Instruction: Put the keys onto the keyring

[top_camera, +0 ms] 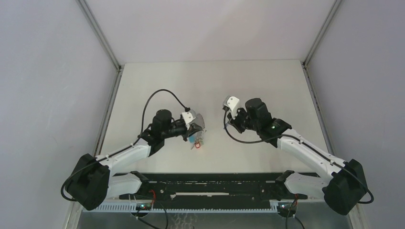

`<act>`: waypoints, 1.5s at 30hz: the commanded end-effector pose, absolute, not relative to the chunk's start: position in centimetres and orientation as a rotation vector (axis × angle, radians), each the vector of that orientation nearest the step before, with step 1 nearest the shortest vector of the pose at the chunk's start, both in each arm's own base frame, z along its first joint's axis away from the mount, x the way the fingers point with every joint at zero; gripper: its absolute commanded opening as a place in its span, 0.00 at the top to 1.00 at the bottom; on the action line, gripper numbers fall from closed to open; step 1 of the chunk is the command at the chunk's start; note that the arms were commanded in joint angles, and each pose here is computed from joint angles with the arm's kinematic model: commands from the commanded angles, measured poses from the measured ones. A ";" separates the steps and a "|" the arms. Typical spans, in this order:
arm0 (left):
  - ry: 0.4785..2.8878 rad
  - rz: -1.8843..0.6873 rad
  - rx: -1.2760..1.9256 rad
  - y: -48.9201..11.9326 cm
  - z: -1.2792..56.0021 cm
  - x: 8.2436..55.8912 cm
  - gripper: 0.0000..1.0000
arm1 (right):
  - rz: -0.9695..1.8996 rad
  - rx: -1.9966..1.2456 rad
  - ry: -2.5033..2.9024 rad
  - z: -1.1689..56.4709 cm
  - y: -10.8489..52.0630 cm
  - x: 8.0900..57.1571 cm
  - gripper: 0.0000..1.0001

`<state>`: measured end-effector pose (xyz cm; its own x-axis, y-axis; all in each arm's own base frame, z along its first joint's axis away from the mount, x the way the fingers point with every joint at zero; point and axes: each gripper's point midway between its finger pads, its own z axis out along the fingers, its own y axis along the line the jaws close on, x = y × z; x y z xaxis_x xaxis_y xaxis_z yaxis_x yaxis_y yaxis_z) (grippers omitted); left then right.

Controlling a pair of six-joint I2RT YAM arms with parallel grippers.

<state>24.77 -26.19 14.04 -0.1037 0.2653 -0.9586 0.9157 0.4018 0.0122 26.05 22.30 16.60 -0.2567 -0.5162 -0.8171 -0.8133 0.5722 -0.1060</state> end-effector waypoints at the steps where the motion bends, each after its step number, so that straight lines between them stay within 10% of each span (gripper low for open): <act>1: 1.556 -0.757 1.138 -26.7 15.4 24.7 1.00 | 0.457 -1.155 1.680 19.1 24.3 26.2 1.00; 45: 1.359 -0.904 1.332 -28.9 14.3 21.4 1.00 | 0.706 -1.567 1.308 14.1 29.8 21.5 1.00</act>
<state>21.67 -28.19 13.31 0.0555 0.2911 -0.9551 0.9832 0.1508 0.1031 20.75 29.00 12.31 0.1819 -0.4562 -0.8711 -0.9781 0.0076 -0.2082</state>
